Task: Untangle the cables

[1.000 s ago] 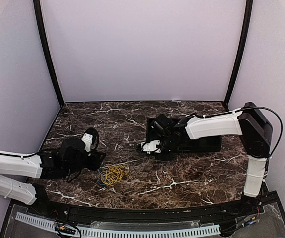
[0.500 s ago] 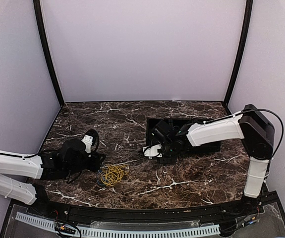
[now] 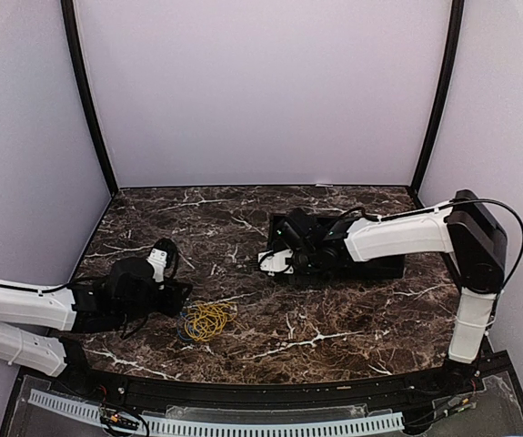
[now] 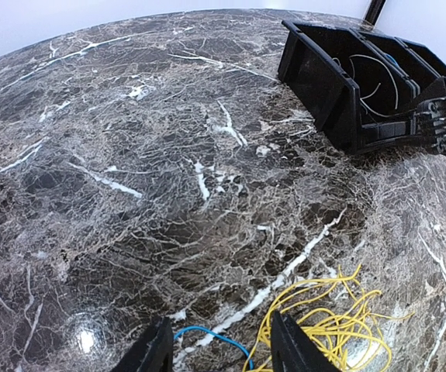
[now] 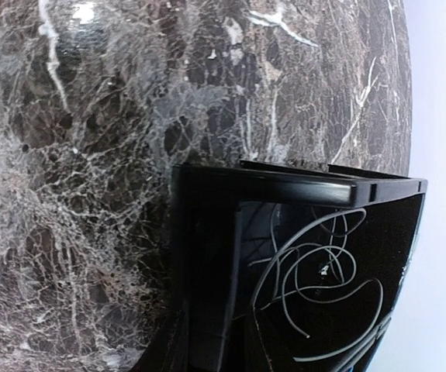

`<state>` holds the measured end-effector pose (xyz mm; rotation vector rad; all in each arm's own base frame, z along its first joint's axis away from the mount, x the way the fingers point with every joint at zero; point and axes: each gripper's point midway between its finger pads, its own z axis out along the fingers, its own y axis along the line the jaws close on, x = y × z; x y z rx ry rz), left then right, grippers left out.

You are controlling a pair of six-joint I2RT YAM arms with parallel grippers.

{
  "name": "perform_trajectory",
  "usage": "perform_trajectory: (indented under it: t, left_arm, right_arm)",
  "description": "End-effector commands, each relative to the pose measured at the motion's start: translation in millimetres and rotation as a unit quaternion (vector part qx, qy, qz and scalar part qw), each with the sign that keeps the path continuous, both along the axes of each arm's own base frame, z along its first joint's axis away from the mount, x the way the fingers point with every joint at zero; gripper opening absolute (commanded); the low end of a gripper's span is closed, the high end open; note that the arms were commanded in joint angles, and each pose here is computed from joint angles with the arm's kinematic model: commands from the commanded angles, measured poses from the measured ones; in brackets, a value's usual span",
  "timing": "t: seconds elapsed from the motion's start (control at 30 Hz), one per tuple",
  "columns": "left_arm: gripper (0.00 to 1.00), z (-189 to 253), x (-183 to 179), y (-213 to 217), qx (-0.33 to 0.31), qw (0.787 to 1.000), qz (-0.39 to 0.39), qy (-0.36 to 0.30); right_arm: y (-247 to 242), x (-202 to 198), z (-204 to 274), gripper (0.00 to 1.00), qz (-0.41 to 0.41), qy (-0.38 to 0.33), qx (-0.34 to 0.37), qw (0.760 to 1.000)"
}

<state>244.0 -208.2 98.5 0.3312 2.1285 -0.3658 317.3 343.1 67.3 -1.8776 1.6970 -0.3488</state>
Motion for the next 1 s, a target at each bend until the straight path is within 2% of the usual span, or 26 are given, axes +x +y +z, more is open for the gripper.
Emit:
perform_trajectory:
  t: [0.0,0.17,0.37,0.7,0.83,0.97]
  left_arm:
    - [0.45,-0.6,-2.5,7.0,-0.002,1.000,0.007,-0.004]
    - [0.45,-1.2,-3.0,6.6,-0.004,1.000,0.007,-0.001]
    - [0.45,-1.0,-3.5,5.7,-0.008,1.000,0.007,0.001]
    - [0.48,15.4,-1.6,8.5,-0.019,1.000,0.013,-0.016]
    - [0.51,14.8,-2.2,8.0,-0.021,1.000,0.013,-0.014]
    - [0.52,6.5,-3.4,6.6,-0.022,1.000,0.012,0.002]
  right_arm:
    - [5.6,25.1,22.2,0.27,-0.015,-0.028,0.026,0.999]
    - [1.1,50.9,22.6,0.27,-0.042,-0.001,0.053,0.998]
    - [4.4,58.4,10.9,0.24,-0.067,0.083,0.086,0.991]
    - [13.7,11.1,59.1,0.29,-0.051,0.208,0.121,0.969]
    - [20.9,-9.0,91.1,0.34,-0.027,0.226,0.149,0.962]
    - [37.6,-35.5,96.8,0.36,0.018,0.236,0.148,0.960]
